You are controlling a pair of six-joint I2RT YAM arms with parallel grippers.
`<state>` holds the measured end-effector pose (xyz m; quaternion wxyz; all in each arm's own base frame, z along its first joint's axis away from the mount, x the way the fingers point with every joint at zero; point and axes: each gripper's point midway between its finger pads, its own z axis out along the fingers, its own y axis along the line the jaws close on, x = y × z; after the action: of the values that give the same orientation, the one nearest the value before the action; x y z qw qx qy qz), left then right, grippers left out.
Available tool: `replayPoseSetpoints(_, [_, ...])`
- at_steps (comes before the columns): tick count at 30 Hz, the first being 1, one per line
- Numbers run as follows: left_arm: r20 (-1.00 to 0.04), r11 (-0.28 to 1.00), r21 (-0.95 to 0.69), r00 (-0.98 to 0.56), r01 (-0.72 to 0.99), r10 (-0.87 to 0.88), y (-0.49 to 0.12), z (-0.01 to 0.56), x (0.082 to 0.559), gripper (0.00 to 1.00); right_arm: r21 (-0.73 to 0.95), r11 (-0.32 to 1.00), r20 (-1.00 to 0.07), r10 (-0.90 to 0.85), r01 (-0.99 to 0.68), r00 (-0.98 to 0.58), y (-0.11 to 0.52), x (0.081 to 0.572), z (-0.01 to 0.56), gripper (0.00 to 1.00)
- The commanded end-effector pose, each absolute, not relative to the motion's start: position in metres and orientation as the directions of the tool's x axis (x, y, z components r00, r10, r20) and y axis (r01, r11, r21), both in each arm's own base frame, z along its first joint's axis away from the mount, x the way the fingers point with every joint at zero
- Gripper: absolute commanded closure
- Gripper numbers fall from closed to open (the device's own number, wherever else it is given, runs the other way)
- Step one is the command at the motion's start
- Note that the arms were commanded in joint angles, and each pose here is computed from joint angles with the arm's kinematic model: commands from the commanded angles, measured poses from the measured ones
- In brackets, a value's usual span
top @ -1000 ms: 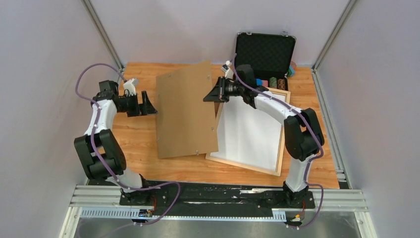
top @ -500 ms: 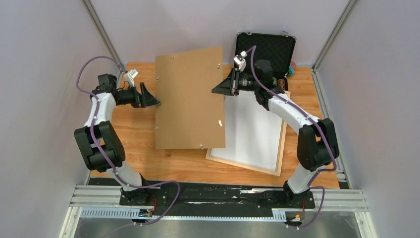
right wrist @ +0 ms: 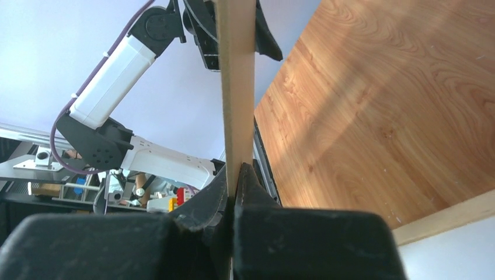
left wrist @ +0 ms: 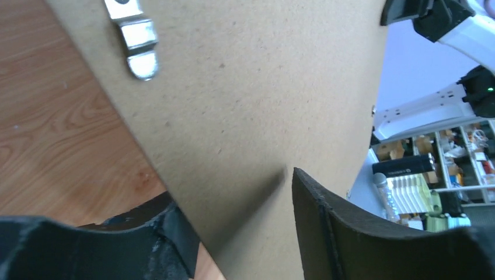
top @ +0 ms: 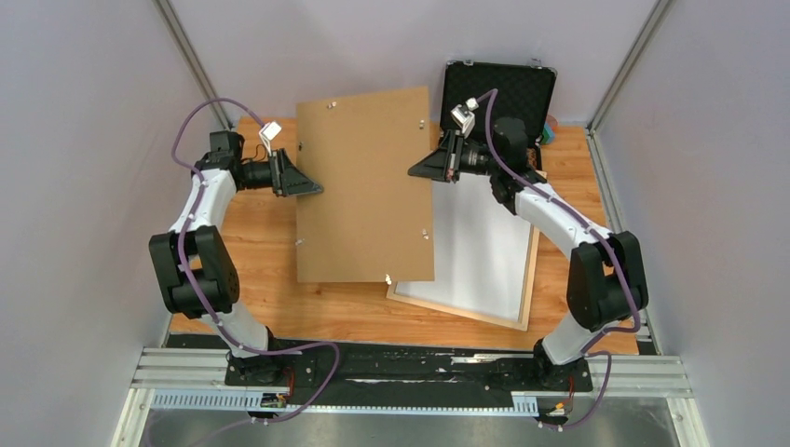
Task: Put the photo into the frame
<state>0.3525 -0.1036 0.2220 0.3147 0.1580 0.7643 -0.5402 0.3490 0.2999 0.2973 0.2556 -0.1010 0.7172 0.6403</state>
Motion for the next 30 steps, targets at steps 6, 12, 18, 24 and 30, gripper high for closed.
replayPoseSetpoints(6, [-0.692, 0.235, -0.713, -0.716, 0.661, -0.086, -0.127, 0.264, 0.338, 0.62, 0.767, 0.149, -0.639, 0.261, -0.624, -0.723, 0.277, 0.341, 0.344, 1.00])
replayPoseSetpoints(12, [-0.688, 0.206, -0.719, -0.722, 0.664, -0.075, -0.139, 0.273, 0.337, 0.89, 0.746, 0.199, -0.664, 0.281, -0.635, -0.693, 0.267, 0.345, 0.337, 0.98])
replayPoseSetpoints(18, [-0.661, 0.178, -0.745, -0.747, 0.642, -0.073, -0.157, 0.278, 0.341, 1.00, 0.714, 0.284, -0.700, 0.312, -0.640, -0.643, 0.247, 0.348, 0.330, 0.58])
replayPoseSetpoints(24, [-0.583, 0.138, -0.809, -0.811, 0.572, -0.055, -0.195, 0.267, 0.348, 1.00, 0.682, 0.385, -0.731, 0.359, -0.622, -0.579, 0.212, 0.355, 0.327, 0.46])
replayPoseSetpoints(30, [-0.477, 0.098, -0.877, -0.877, 0.470, -0.061, -0.235, 0.261, 0.368, 1.00, 0.658, 0.481, -0.753, 0.407, -0.579, -0.518, 0.166, 0.359, 0.326, 0.38])
